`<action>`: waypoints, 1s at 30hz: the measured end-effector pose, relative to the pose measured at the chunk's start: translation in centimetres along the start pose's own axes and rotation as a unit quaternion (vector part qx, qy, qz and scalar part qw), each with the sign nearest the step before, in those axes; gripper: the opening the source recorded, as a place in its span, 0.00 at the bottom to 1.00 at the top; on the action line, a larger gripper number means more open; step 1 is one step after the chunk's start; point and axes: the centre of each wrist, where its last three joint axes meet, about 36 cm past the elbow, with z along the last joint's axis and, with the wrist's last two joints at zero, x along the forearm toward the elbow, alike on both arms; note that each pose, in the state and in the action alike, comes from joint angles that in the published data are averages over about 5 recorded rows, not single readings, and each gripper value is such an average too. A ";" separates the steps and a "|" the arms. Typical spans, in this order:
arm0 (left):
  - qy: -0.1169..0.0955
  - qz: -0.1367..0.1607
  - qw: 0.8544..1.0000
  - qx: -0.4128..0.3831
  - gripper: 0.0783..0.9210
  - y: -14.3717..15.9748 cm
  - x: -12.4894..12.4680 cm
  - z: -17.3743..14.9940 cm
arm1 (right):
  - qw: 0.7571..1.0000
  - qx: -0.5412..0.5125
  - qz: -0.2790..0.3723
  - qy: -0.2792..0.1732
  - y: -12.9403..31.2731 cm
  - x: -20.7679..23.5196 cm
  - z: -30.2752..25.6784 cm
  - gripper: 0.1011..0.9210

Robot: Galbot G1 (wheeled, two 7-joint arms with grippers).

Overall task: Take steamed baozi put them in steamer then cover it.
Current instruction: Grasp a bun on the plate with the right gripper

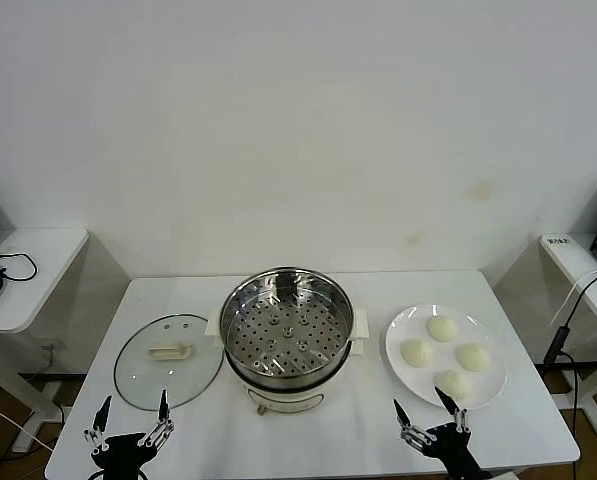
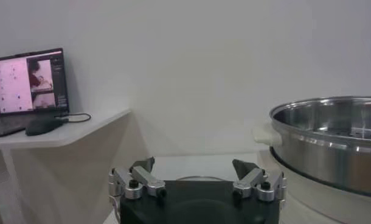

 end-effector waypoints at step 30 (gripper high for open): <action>0.003 0.045 0.996 -0.076 0.88 1.1 -1.4 -2.2 | 0.850 0.512 -0.054 0.106 -20.4 -12.8 -14.3 0.88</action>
